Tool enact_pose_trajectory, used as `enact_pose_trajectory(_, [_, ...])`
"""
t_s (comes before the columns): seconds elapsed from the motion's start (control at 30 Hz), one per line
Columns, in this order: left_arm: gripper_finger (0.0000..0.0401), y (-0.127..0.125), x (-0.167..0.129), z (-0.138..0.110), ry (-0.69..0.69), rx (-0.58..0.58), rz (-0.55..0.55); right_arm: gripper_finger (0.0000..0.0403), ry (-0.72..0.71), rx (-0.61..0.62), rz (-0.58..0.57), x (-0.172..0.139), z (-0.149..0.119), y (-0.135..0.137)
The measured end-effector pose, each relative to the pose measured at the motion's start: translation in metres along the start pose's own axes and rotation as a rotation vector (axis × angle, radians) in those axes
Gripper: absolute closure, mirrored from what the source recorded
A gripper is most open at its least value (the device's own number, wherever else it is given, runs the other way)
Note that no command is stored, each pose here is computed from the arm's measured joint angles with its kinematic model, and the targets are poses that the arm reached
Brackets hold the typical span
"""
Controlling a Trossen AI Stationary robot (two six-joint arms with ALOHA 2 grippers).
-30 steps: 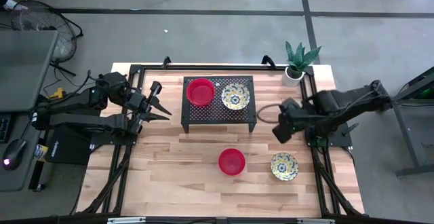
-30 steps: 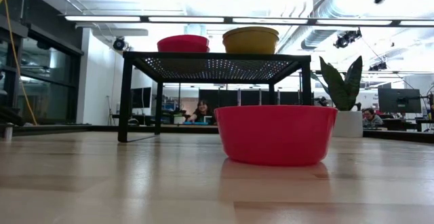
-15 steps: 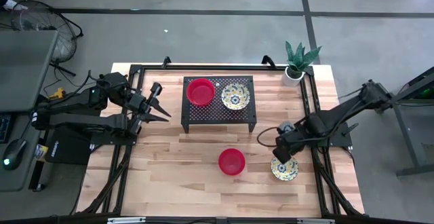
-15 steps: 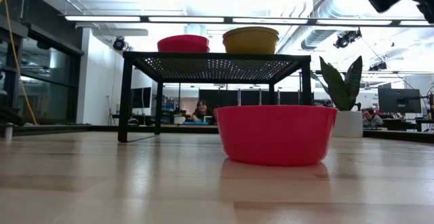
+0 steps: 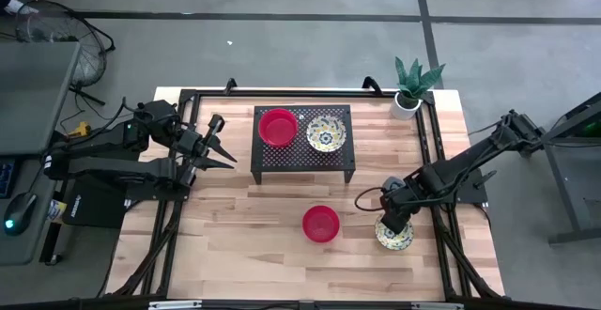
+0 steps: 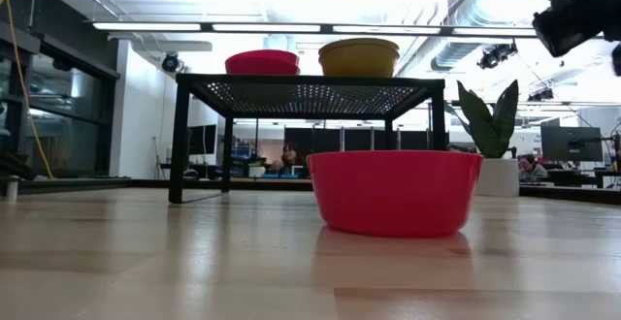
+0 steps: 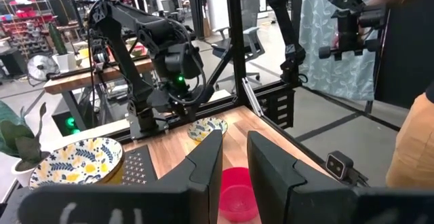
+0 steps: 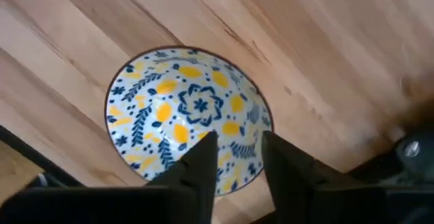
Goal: Pick & Place Mini bowls
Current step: Stack the yellow patterned bowl on top of the yellow patterned bowl on the shelf
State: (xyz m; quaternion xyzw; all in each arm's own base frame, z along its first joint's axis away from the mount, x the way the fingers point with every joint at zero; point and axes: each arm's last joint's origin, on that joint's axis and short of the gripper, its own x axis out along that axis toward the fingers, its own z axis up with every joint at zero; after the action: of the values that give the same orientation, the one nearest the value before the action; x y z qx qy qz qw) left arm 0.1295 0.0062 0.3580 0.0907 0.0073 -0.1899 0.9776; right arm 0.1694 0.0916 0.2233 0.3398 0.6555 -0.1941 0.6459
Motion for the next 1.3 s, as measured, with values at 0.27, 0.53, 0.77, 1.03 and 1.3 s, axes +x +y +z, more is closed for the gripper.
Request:
enact_pose_trajectory(0.27, [0.0336, 0.000, 0.000, 0.000, 0.000, 0.000, 0.000, 0.0254, -0.053, -0.176, -0.031, 0.008, 0.002, -0.004])
enact_pose_trajectory(0.53, [0.0336, 0.000, 0.000, 0.000, 0.000, 0.000, 0.000, 0.0255, -0.069, -0.341, 0.003, 0.030, 0.004, -0.009])
enact_pose_trajectory(0.77, [0.0336, 0.000, 0.000, 0.000, 0.000, -0.001, 0.000, 0.0258, -0.078, -0.400, -0.014, 0.042, 0.004, -0.016])
enact_pose_trajectory(1.03, [0.0336, 0.000, 0.000, 0.000, 0.000, -0.001, 0.000, 0.0273, -0.072, -0.419, -0.016, 0.044, 0.004, -0.017])
enact_pose_trajectory(1.3, [0.0336, 0.000, 0.000, -0.001, 0.008, -0.006, -0.002, 0.0336, -0.061, -0.417, -0.009, 0.044, 0.003, -0.017])
